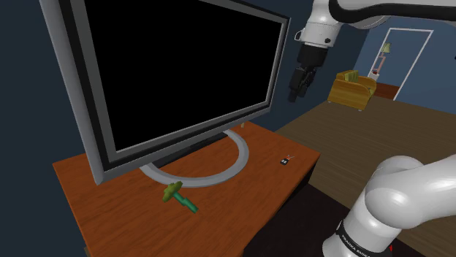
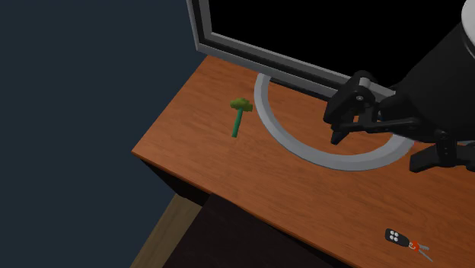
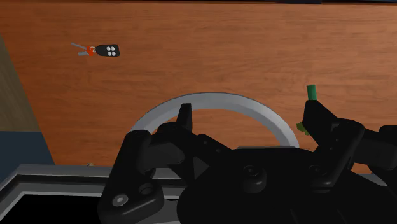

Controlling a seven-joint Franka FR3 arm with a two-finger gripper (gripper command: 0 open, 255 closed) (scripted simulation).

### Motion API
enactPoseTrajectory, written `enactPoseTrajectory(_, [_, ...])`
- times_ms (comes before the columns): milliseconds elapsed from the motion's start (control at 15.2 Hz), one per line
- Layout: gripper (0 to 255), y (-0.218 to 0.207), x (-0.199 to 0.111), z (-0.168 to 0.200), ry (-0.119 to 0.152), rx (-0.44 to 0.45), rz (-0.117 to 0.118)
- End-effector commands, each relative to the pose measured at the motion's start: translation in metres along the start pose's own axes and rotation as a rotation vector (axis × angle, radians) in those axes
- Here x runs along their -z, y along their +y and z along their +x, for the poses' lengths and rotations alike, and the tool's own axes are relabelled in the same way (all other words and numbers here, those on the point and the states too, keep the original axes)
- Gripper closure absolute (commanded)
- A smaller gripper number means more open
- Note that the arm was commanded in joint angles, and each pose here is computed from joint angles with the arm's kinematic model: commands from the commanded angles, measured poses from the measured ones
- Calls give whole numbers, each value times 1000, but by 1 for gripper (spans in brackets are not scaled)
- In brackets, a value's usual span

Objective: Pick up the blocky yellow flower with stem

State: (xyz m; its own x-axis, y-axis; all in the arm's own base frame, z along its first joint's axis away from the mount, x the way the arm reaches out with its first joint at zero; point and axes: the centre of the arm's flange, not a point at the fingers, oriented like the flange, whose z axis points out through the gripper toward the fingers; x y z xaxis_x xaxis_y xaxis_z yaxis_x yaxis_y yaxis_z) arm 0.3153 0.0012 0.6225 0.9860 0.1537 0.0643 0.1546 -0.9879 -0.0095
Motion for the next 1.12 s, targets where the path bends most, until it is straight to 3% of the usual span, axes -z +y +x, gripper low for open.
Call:
enactPoseTrajectory(0, [0, 0, 0, 0, 0, 0, 0])
enactPoseTrajectory(1056, [0, -105, -162, 87, 5, 62, -7])
